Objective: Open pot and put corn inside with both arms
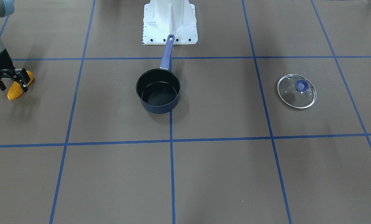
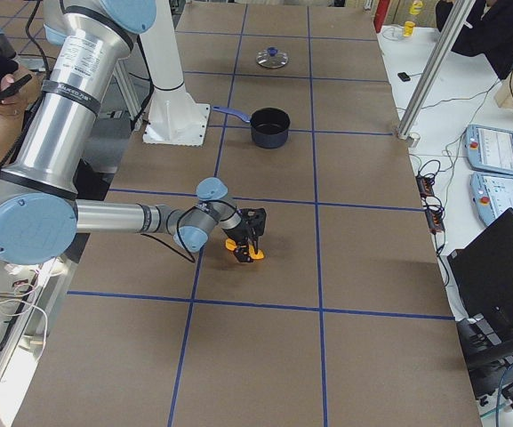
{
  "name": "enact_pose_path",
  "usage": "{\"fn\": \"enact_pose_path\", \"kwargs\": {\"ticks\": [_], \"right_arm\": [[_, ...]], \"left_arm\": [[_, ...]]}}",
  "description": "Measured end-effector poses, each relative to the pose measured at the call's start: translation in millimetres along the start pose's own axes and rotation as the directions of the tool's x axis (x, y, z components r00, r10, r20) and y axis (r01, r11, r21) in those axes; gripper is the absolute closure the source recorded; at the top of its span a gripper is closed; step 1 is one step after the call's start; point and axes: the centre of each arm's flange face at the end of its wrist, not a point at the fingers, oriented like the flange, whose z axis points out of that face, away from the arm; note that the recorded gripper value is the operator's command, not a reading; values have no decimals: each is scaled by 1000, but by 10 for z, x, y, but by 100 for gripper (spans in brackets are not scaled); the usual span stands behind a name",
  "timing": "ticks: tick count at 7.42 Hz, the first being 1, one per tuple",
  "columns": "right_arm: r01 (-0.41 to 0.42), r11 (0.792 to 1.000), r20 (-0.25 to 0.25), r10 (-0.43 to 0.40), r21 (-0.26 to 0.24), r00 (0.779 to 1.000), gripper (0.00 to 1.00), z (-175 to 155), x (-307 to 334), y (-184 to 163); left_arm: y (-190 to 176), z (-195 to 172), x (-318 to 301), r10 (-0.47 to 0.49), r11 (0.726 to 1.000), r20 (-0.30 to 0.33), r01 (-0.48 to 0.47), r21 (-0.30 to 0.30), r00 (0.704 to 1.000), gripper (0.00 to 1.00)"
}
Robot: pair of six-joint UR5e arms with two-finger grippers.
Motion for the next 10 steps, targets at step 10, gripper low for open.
{"fn": "enact_pose_path", "kwargs": {"ticks": [10], "right_arm": [[-40, 999, 301, 30, 27, 953, 100, -505, -2102, -1148]], "left_arm": [[201, 65, -101, -77, 996, 11, 78, -53, 997, 2]]}}
